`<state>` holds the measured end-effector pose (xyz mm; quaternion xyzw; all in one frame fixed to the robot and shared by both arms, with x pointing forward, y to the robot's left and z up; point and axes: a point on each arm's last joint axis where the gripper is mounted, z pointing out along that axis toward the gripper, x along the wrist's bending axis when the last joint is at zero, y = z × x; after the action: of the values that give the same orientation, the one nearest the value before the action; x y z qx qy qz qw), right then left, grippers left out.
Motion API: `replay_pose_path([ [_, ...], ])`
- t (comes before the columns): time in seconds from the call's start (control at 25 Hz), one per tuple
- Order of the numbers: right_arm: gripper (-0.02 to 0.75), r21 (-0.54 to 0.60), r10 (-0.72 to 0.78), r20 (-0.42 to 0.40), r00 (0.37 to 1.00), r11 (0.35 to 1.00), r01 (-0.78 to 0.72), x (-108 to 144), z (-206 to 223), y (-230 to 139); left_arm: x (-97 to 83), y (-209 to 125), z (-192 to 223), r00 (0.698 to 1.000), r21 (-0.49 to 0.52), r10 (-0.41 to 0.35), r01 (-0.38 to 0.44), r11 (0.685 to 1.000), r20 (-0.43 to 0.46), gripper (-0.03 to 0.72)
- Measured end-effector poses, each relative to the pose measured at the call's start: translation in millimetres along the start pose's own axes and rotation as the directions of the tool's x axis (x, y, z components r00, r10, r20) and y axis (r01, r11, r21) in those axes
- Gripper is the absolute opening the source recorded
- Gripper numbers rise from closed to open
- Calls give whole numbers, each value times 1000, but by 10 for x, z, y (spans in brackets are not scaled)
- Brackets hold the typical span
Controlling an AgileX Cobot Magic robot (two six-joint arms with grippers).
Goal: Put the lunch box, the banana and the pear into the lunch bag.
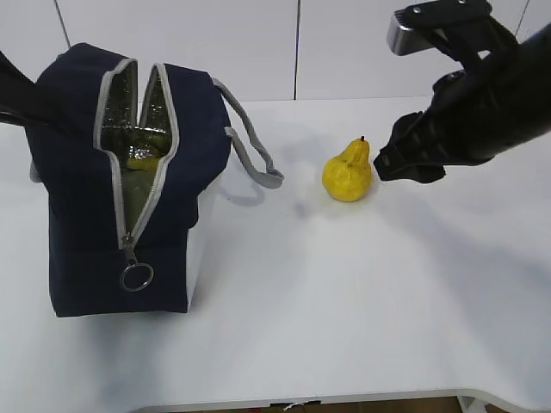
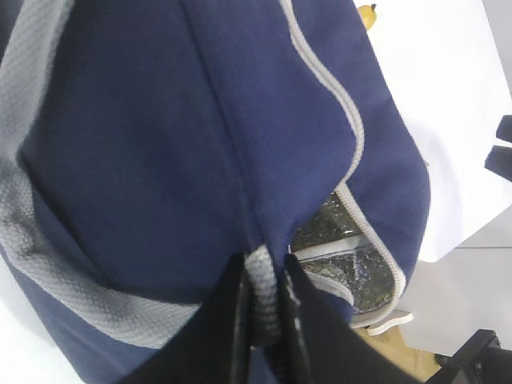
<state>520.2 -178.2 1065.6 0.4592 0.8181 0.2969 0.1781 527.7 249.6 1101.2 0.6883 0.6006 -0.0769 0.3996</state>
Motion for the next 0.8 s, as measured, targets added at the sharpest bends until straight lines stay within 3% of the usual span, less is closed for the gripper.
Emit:
replay_pose_path([
  [0.44,400,-197,49,83,995,980,-32,-3,118,-499,-1,-3,0,1000,3,0,0,1000,2,11],
  [0.8,400,-446,151,132,980,892,-78,-57,170,-627,-1,-3,0,1000,3,0,0,1000,2,11],
])
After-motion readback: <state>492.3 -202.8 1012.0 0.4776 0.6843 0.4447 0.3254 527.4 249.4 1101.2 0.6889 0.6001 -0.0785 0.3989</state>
